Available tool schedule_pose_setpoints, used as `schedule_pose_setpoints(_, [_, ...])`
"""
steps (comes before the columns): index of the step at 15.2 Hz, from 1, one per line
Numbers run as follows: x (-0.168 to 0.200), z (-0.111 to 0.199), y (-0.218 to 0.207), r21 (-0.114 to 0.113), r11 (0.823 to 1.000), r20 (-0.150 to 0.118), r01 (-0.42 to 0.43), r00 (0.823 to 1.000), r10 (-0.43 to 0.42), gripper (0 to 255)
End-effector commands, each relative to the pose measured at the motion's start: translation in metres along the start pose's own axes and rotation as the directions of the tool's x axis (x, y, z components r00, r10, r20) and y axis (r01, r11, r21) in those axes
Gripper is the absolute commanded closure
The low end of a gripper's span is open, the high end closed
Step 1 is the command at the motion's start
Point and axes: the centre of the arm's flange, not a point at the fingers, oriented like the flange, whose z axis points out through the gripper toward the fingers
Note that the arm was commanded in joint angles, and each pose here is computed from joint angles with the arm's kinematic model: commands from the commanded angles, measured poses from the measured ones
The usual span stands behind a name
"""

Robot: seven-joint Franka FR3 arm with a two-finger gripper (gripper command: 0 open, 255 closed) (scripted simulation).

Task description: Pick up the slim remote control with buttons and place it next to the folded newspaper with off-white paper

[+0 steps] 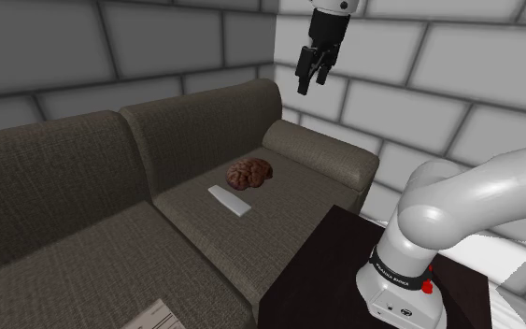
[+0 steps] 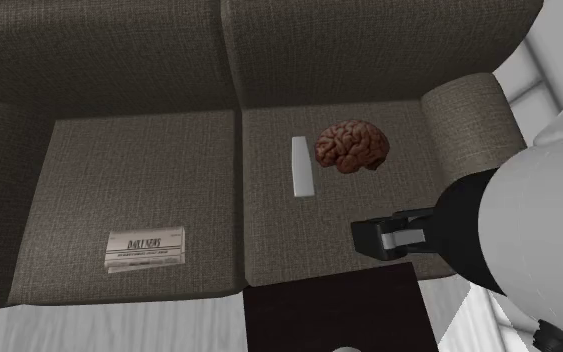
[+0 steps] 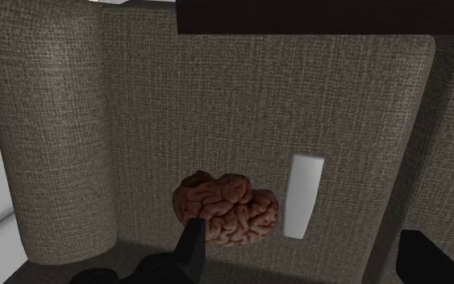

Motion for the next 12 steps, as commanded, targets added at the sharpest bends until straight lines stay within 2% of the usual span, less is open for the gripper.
schedule_pose_setpoints(1, [0.0, 0.0, 0.0, 0.0, 1.0, 0.0, 0.0, 1.0, 0.0, 0])
schedule_pose_setpoints(12, [0.069, 0.13, -0.017, 0.023, 0.999, 0.047, -0.023, 0.999, 0.022, 0])
